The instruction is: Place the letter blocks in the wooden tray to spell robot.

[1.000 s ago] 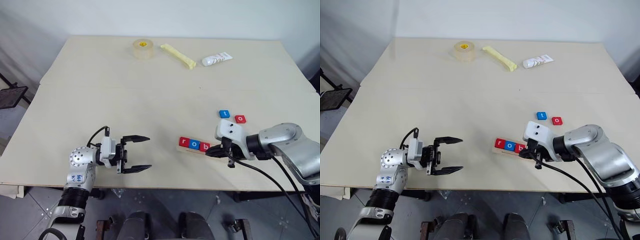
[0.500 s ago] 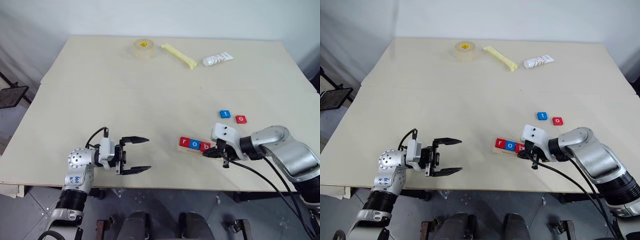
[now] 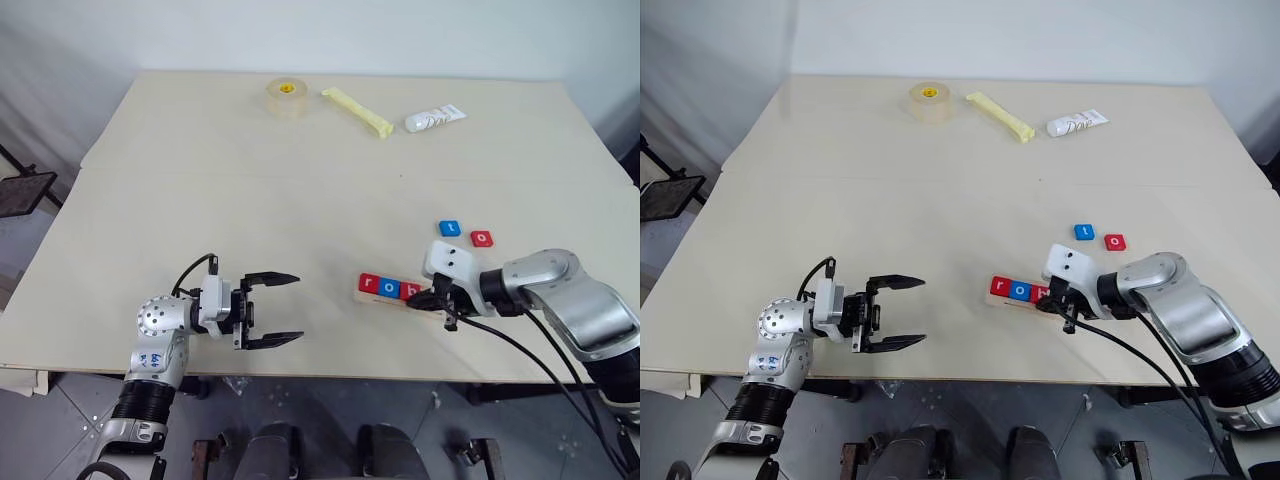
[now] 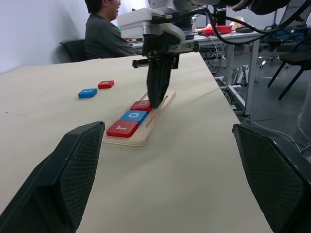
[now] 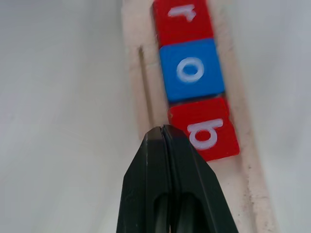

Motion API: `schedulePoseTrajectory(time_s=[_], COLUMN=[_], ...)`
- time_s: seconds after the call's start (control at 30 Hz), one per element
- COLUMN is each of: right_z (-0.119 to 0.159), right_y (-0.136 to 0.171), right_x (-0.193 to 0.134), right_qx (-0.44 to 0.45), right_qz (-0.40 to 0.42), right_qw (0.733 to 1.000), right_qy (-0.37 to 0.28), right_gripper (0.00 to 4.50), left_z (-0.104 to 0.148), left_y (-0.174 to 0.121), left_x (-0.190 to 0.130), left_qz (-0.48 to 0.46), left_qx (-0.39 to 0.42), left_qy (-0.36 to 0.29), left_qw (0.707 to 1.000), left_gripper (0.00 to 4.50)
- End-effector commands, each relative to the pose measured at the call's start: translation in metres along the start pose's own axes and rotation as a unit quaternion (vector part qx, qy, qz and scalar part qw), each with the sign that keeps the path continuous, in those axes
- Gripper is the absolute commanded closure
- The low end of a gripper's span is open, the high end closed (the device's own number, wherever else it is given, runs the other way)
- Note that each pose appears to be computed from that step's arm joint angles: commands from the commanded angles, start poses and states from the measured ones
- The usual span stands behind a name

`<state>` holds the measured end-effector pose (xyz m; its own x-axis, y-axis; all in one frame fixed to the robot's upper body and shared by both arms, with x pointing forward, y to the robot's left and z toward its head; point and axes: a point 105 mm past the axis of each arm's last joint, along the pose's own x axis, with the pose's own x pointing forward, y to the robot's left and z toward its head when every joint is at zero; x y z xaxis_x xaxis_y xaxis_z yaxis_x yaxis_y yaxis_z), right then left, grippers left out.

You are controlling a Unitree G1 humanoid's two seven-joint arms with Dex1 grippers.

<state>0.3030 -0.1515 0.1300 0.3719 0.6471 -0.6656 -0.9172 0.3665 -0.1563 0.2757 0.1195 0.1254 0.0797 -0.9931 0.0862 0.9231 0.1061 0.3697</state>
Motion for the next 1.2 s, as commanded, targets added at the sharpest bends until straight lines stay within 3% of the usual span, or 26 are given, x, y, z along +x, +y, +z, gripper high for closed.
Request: schedulePoseTrajectory(time_s=[0.03,0.33,0.5,0.83,1.2], right_z=[0.011,0.012,-0.009,-0.044,-0.042], right_y=[-0.001,0.008,-0.014,-0.039,-0.042], right_x=[-0.007,-0.032,-0.046,-0.044,-0.042], right_qx=[-0.016,-0.017,-0.001,0.021,0.019], right_qz=[-0.014,0.0,-0.062,-0.102,-0.106], right_qw=[1.0,1.0,0.998,0.994,0.993], right_qy=[-0.016,-0.018,0.01,0.043,0.038], right_gripper=[4.48,4.48,4.48,4.48,4.48], left_z=[0.004,0.005,0.004,0.004,0.004], left_y=[0.002,0.001,0.0,0.002,0.003], left_x=[0.002,0.002,0.001,0.002,0.0], left_qz=[-0.004,-0.005,-0.007,-0.011,-0.006], left_qx=[0.011,0.013,0.012,0.011,0.013], left_qy=[-0.002,-0.001,0.0,-0.001,0.002], left_qw=[1.0,1.0,1.0,1.0,1.0], left_gripper=[0.0,0.0,0.0,0.0,0.0])
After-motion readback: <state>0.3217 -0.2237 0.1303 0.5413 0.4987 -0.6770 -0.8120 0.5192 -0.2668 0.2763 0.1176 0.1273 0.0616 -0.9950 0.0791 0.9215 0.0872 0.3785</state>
